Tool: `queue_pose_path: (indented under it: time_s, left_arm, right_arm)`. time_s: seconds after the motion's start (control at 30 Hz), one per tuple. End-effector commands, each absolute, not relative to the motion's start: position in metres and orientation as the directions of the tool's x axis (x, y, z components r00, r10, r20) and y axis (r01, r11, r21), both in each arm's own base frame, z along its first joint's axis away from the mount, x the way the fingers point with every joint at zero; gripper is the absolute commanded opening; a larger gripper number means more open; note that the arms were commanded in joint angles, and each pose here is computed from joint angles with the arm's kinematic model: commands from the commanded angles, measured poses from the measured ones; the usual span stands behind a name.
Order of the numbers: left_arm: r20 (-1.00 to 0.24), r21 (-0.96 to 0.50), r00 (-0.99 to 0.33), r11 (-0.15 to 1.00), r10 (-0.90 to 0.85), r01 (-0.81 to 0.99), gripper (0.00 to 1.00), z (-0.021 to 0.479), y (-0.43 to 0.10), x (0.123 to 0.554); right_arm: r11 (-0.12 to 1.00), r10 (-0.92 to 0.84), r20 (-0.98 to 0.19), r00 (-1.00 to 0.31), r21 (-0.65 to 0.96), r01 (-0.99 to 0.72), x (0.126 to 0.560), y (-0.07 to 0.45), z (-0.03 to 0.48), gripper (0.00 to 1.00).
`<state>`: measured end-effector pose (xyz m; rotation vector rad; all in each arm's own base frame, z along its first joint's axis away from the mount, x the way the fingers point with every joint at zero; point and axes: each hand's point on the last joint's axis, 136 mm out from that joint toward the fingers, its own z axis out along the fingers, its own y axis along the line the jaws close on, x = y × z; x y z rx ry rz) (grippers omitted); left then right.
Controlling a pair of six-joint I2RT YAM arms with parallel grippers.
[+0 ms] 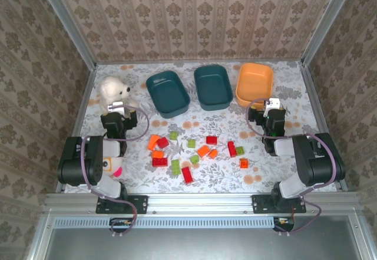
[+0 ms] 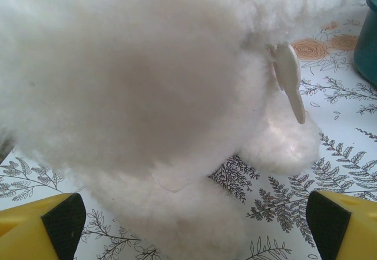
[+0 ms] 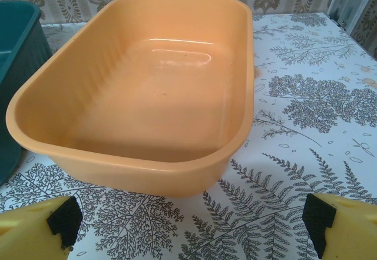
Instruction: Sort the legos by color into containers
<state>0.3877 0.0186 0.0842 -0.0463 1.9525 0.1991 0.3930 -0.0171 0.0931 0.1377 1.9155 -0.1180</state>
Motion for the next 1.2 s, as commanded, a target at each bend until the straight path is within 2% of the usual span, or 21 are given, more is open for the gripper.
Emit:
queue_pose_path:
  time_s: [0.0, 0.23, 0.37, 0.47, 0.57, 0.63, 0.67, 0.7, 0.73, 0.77, 0.8, 0.83, 0.87, 0.9, 1.0, 1.17]
  left_arm:
    - [-0.939, 0.122, -0.336, 0.984, 0.072, -0.130, 1.00, 0.098, 0.017, 0.395]
    - [-0.945, 0.143, -0.310, 0.983, 0.101, -0.114, 1.00, 0.107, 0.011, 0.390]
    - [-0.929, 0.278, -0.286, 0.952, 0.233, -0.130, 1.00, 0.147, -0.010, 0.380]
    - [-0.943, 0.281, -0.220, 0.953, 0.251, -0.116, 1.00, 0.186, -0.035, 0.370]
    - [-0.951, 0.280, -0.165, 0.955, 0.261, -0.100, 1.00, 0.227, -0.060, 0.357]
    - [-0.962, 0.259, -0.101, 0.964, 0.252, -0.062, 1.00, 0.259, -0.082, 0.345]
    - [-0.964, 0.256, -0.079, 0.965, 0.252, -0.046, 1.00, 0.273, -0.089, 0.341]
    - [-0.967, 0.251, -0.057, 0.968, 0.249, -0.028, 1.00, 0.286, -0.097, 0.336]
    - [-0.979, 0.201, -0.046, 0.979, 0.199, -0.037, 1.00, 0.297, -0.098, 0.332]
    - [-0.991, 0.118, -0.070, 0.990, 0.113, -0.072, 1.00, 0.301, -0.091, 0.329]
    - [-0.985, -0.028, -0.166, 0.991, -0.051, -0.133, 1.00, 0.292, -0.079, 0.322]
    - [-0.943, -0.132, -0.278, 0.973, -0.182, -0.189, 1.00, 0.282, -0.068, 0.308]
    - [-0.901, -0.206, -0.335, 0.952, -0.275, -0.229, 1.00, 0.277, -0.062, 0.299]
    - [-0.869, -0.243, -0.387, 0.947, -0.309, -0.211, 1.00, 0.270, -0.065, 0.295]
    - [-0.793, -0.316, -0.513, 0.942, -0.329, -0.114, 1.00, 0.255, -0.085, 0.289]
    - [-0.729, -0.305, -0.647, 0.952, -0.225, 0.012, 1.00, 0.234, -0.114, 0.267]
  right_arm:
    - [0.990, 0.041, -0.945, -0.324, -0.006, 0.144, 0.397, -0.016, 0.100, 1.00]
    - [0.989, 0.040, -0.951, -0.306, -0.006, 0.146, 0.395, -0.016, 0.105, 1.00]
    - [0.974, 0.036, -0.953, -0.302, -0.034, 0.226, 0.388, -0.025, 0.147, 1.00]
    - [0.970, 0.032, -0.985, -0.172, -0.011, 0.241, 0.381, -0.020, 0.207, 1.00]
    - [0.966, 0.011, -0.993, -0.118, -0.020, 0.258, 0.369, -0.008, 0.279, 1.00]
    - [0.964, 0.092, -0.993, -0.081, 0.068, 0.257, 0.358, -0.001, 0.336, 1.00]
    - [0.945, 0.194, -0.977, -0.088, 0.162, 0.285, 0.352, -0.003, 0.349, 1.00]
    - [0.907, 0.328, -0.935, -0.138, 0.270, 0.324, 0.343, -0.006, 0.354, 1.00]
    - [0.871, 0.418, -0.873, -0.251, 0.307, 0.384, 0.329, -0.008, 0.339, 1.00]
    - [0.831, 0.480, -0.823, -0.305, 0.314, 0.459, 0.316, -0.013, 0.326, 1.00]
    - [0.770, 0.563, -0.763, -0.318, 0.345, 0.536, 0.304, -0.018, 0.310, 1.00]
    - [0.806, 0.559, -0.727, -0.399, 0.363, 0.467, 0.307, -0.005, 0.301, 1.00]
    - [0.848, 0.522, -0.708, -0.476, 0.369, 0.381, 0.308, 0.011, 0.294, 1.00]
    - [0.856, 0.513, -0.685, -0.517, 0.357, 0.374, 0.302, 0.016, 0.289, 1.00]
    - [0.874, 0.483, -0.594, -0.643, 0.280, 0.398, 0.277, 0.024, 0.267, 0.99]
    - [0.947, 0.320, -0.426, -0.846, 0.130, 0.293, 0.226, 0.057, 0.224, 0.91]
